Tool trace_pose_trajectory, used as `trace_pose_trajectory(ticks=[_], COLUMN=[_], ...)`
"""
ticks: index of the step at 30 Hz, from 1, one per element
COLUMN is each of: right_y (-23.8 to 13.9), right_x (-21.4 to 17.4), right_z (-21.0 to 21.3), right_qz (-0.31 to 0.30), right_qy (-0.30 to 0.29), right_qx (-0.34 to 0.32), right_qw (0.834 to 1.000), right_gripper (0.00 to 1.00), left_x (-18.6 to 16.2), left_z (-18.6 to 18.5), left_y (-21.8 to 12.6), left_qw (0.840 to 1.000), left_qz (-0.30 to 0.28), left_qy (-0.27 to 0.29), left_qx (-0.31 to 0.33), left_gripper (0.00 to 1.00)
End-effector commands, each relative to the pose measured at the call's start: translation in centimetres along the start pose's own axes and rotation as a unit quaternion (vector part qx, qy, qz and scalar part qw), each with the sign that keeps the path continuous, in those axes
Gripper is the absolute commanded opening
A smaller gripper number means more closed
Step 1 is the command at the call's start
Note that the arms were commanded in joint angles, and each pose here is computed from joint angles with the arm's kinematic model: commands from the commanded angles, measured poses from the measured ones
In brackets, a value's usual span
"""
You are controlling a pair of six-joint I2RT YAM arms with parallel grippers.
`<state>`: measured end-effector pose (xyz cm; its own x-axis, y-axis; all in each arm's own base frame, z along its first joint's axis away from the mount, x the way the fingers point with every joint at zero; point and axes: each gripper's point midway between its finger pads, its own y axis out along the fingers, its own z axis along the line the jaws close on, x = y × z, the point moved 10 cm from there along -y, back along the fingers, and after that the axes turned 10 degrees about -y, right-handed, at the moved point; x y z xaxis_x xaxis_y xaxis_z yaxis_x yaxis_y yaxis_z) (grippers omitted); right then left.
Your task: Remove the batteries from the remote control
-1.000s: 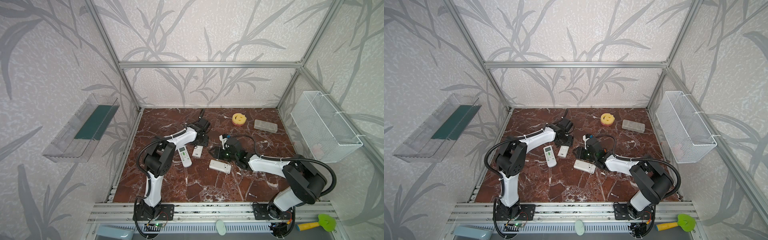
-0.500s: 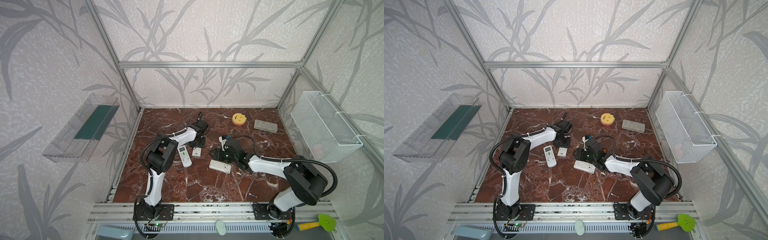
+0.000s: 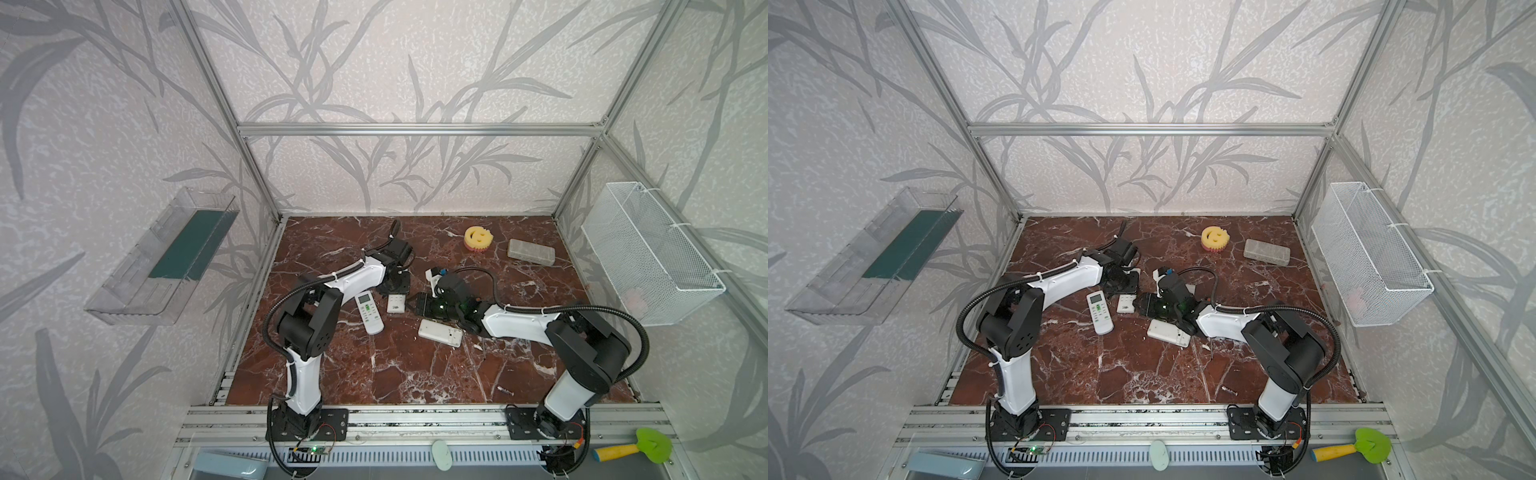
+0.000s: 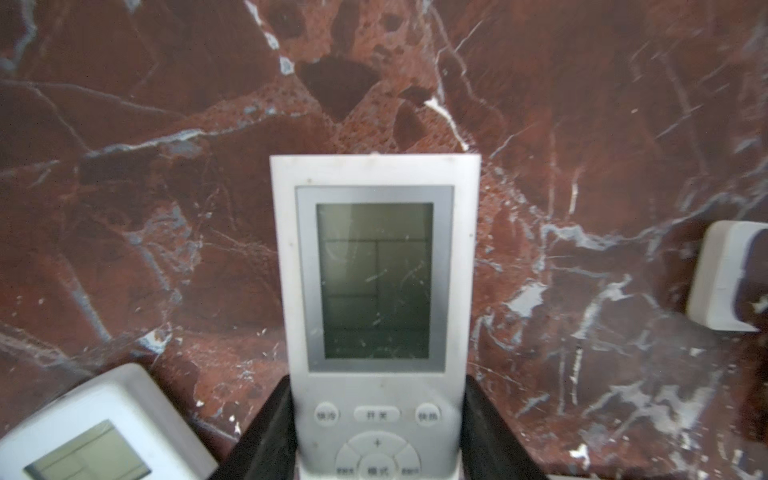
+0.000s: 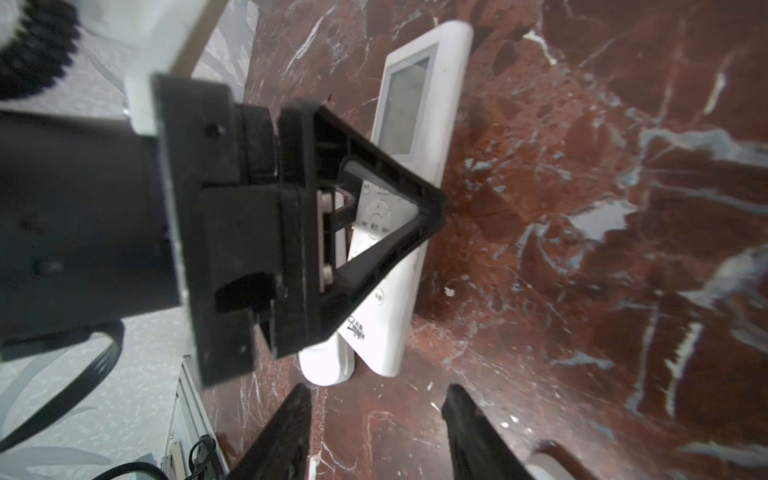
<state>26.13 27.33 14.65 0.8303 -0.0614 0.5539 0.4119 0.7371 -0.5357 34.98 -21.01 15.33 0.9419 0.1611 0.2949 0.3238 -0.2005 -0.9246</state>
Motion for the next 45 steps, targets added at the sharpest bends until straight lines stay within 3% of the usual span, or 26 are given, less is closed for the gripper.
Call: trace_pose_trajectory(ticks=[1,12,15,22,27,29,32,39,45], right_y=[0.9,1.0,1.3,1.1,-0.6,-1.1,-1.8,-2.8,-3.1], right_x=[0.4,0.9,1.1,1.5,2.2,2.3,2.3,2.0,1.2], right_z=[0.8,0.8,0.9,1.5,3.2,3.6,4.0,5.1,6.7], right_qz=[-0.001,-0.009,-0.007,-0.02,-0.036,-0.038,-0.04,-0.036,-0.029], right_qy=[-0.007,-0.019,-0.02,-0.042,-0.113,-0.157,-0.208,-0.332,-0.442], right_qx=[0.01,-0.011,-0.007,-0.013,-0.056,-0.084,-0.126,-0.21,-0.274], right_qw=[1.0,1.0,1.0,0.999,0.991,0.983,0.969,0.919,0.854], right_gripper=[0.53,0.54,0.5,0.11,0.0,0.0,0.0,0.0,0.0], left_x=[0.3,-0.1,-0.2,-0.3,-0.2,-0.2,0.1,0.3,0.0], left_z=[-0.7,-1.1,-1.2,-1.2,-1.4,-1.5,-1.3,1.0,2.2], left_y=[-2.1,-3.8,-4.1,-5.5,-7.4,-8.7,-10.8,-12.6,-11.3], left_qw=[0.998,0.993,0.991,0.989,0.985,0.983,0.977,0.953,0.935], left_qz=[-0.014,-0.011,-0.011,-0.021,-0.033,-0.049,-0.08,-0.095,-0.057], left_qy=[-0.021,-0.04,-0.045,-0.045,-0.049,-0.054,-0.073,-0.191,-0.261], left_qx=[-0.05,-0.107,-0.124,-0.138,-0.159,-0.171,-0.186,-0.216,-0.233], left_gripper=[0.34,0.34,0.34,0.36,0.62,0.74,0.78,0.73,0.65])
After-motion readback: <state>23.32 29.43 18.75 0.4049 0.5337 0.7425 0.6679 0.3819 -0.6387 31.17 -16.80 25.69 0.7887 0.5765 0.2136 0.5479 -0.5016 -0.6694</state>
